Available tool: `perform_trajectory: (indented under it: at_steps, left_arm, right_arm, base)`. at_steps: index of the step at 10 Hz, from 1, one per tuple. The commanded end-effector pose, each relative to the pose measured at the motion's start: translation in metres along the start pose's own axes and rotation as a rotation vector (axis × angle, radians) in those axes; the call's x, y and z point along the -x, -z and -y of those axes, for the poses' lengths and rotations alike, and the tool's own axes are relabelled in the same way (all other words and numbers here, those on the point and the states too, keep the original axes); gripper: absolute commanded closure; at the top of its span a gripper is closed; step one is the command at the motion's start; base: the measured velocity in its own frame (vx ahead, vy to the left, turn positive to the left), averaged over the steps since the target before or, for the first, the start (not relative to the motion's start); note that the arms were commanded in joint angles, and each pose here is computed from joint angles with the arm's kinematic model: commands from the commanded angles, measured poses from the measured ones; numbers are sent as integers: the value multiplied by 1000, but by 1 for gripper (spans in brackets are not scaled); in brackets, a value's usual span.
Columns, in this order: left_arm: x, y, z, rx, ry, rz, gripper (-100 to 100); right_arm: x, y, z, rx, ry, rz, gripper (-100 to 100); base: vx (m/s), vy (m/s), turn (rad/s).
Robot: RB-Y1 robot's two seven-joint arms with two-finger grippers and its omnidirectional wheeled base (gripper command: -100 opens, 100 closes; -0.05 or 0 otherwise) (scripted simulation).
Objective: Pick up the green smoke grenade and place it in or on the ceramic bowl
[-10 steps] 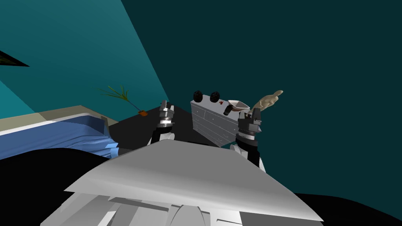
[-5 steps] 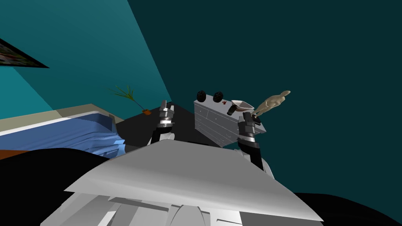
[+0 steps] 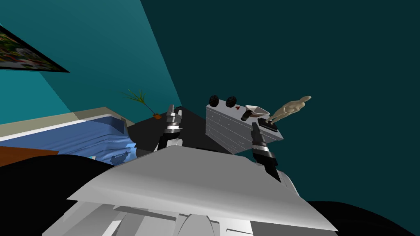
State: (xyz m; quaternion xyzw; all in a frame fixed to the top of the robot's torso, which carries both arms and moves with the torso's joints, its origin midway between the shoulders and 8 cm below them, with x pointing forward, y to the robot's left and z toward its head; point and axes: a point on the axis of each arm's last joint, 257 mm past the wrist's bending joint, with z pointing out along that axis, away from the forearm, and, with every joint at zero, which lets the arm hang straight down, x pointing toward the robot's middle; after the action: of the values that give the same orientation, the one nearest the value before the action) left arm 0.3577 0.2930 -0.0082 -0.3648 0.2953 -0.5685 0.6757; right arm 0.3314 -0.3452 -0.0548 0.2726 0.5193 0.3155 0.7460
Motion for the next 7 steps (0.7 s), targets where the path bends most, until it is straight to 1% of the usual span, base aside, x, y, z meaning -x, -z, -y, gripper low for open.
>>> perform_trajectory:
  at_steps: [1,5,7]
  left_arm:
    - [0,0,0,0,0,0,0]
    - [0,0,0,0,0,0,0]
    - [0,0,0,0,0,0,0]
  right_arm:
    - [2,9,23,-72,94,-25,-100]
    - [19,31,74,-234,326,-75,-100]
    - [33,43,95,-309,439,-92,-100]
  base:
    - [1,93,68]
    - [27,81,75]
    - [69,68,76]
